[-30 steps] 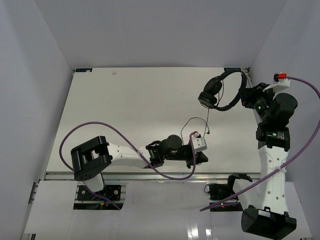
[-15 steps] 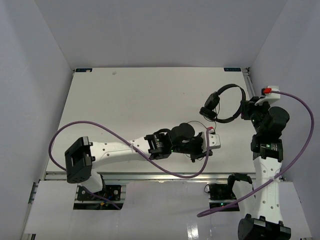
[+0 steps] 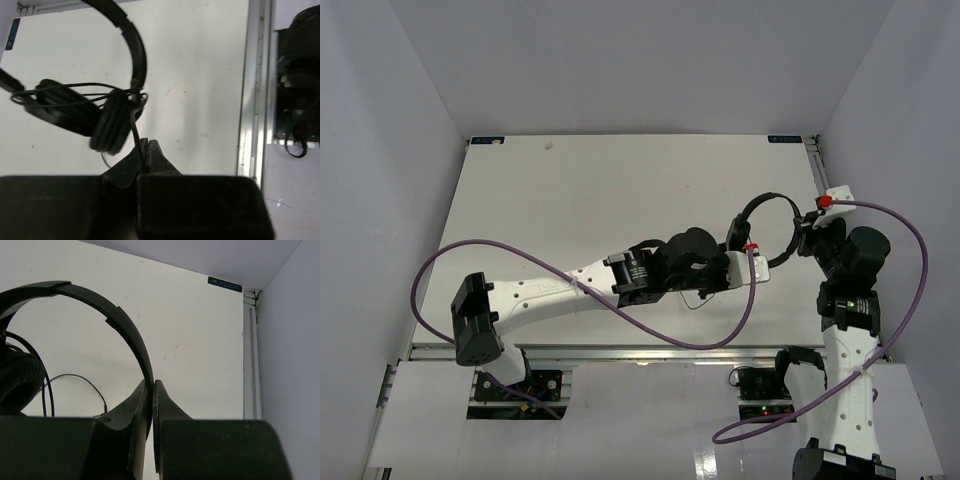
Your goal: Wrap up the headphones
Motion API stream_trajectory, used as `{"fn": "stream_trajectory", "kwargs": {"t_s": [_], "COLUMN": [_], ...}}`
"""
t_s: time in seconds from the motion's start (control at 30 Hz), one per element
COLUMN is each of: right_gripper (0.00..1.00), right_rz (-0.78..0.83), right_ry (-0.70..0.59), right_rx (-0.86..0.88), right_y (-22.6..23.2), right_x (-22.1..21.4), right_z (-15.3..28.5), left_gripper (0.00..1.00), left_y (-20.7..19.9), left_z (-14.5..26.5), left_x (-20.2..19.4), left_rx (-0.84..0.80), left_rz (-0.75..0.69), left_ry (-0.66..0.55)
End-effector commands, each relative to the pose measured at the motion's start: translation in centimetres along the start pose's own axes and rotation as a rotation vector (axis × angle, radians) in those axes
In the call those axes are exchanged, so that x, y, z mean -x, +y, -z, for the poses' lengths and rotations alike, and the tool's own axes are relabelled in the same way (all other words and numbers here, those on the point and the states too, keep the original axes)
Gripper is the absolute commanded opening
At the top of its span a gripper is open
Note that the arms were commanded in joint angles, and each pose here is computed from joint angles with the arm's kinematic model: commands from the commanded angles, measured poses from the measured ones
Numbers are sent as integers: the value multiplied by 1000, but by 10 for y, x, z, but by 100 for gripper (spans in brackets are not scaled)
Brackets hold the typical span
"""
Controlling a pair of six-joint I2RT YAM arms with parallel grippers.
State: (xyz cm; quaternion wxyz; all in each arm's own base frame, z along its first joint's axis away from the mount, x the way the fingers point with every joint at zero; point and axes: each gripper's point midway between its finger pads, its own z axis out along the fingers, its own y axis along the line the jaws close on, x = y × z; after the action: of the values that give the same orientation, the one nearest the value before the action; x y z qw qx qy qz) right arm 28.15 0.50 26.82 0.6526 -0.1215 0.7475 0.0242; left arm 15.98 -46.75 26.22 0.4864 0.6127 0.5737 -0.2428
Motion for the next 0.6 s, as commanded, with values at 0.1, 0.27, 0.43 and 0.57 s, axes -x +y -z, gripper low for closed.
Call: {"fn": "stream_trajectory", "kwargs": {"t_s": [0.1,0.27,0.43,0.57], "right_gripper": [8,8,8,8], "right_rz": [188,230,202,127], "right_ry": [-16,-16,18,31], "right_rx": [200,320,430,502], "right_y": [31,50,65,78], "right_x": [-3,-7,-10,-6], "right_z": [9,13,16,21], "left_gripper": [0,0,2,6], "left_y": [47,60,73,82], "left_z": [21,24,31,39], "left_x": [-10,-23,-32,-42], "left_rx": [180,232,300,341], "left_rz": [-68,-93,-121,-87], "left_ry": [66,93,90,56]}}
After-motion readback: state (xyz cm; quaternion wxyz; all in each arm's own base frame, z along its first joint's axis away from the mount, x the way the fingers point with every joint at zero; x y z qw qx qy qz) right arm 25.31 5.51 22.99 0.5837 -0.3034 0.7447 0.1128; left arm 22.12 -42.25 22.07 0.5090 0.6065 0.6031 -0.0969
